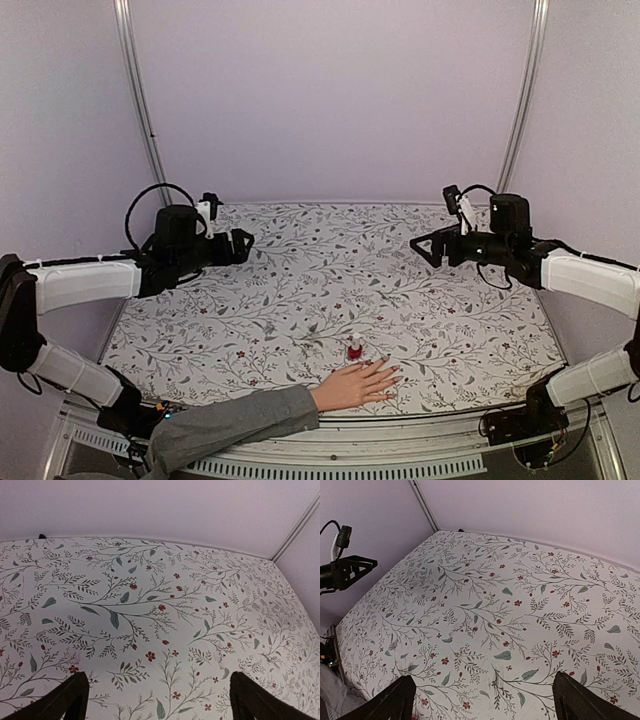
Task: Paint the nails
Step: Pick up the nail polish bottle from the center of the board.
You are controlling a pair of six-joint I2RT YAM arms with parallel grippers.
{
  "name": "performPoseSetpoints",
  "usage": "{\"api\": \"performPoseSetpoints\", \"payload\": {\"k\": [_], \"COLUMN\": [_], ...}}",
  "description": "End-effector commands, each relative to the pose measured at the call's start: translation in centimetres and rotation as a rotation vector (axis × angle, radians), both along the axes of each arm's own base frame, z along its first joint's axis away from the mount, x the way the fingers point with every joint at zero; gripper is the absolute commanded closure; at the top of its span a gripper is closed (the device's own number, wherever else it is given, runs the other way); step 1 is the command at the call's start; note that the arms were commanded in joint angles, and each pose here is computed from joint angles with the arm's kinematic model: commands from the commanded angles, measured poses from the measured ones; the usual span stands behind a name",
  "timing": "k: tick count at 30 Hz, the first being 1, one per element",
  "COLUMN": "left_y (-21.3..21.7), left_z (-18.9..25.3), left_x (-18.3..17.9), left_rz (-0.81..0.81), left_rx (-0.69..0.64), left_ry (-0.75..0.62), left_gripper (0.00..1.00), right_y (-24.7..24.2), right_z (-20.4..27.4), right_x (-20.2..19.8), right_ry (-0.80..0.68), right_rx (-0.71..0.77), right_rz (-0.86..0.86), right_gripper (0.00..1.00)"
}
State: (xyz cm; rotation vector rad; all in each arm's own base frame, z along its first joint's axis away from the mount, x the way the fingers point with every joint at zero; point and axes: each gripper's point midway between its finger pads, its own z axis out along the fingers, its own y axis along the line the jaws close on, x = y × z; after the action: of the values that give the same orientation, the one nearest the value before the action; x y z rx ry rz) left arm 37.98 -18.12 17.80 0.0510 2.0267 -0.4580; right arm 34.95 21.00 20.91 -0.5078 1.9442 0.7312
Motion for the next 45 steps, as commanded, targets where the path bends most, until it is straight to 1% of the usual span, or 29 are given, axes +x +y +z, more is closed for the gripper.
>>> {"api": "performPoseSetpoints", "payload": {"k": [1,7,11,17,22,25,30,39,45], "left_y": [-1.8,-7.2,-8.8,-9.1,-9.0,-9.3,-9.5,-9.3,-9.0], "left_z": [0.3,0.9,0.9,0.6,0.1,0.0,-0.5,-1.6,-2.0], "left_x": [-2.1,-6.1,-7.9,-9.4,-10.0,-10.4,-10.8,-10.7,-10.7], "left_rz": [-0.045,-0.326,-0.428,-0.476,-0.485,-0.505,-0.521,-0.503,-0.492], "left_rx": [0.051,0.083,0.082,0.055,0.033,0.013,-0.002,0.009,0.013], "left_ry": [-0.020,-0.054,-0.068,-0.080,-0.082,-0.081,-0.074,-0.056,-0.054], "left_gripper": [0.00,0.00,0.00,0.00,0.00,0.00,0.00,0.00,0.00], "right_y": [2.0,4.0,5.9,9.0,11.7,12.9,14.0,15.2,15.4], "right_z": [0.1,-1.0,-1.9,-3.9,-6.3,-7.7,-8.6,-9.8,-10.7], "right_x": [-3.5,-7.7,-10.6,-14.6,-16.7,-17.1,-16.5,-15.6,-15.3], "right_ry": [0.035,0.104,0.138,0.208,0.268,0.291,0.317,0.353,0.370], "right_rx": [-0.037,-0.044,-0.097,-0.205,-0.326,-0.382,-0.410,-0.443,-0.472], "right_rz": [0.136,0.283,0.367,0.474,0.507,0.514,0.487,0.455,0.448], "right_gripper": [0.01,0.01,0.01,0.06,0.08,0.10,0.14,0.32,0.40]}}
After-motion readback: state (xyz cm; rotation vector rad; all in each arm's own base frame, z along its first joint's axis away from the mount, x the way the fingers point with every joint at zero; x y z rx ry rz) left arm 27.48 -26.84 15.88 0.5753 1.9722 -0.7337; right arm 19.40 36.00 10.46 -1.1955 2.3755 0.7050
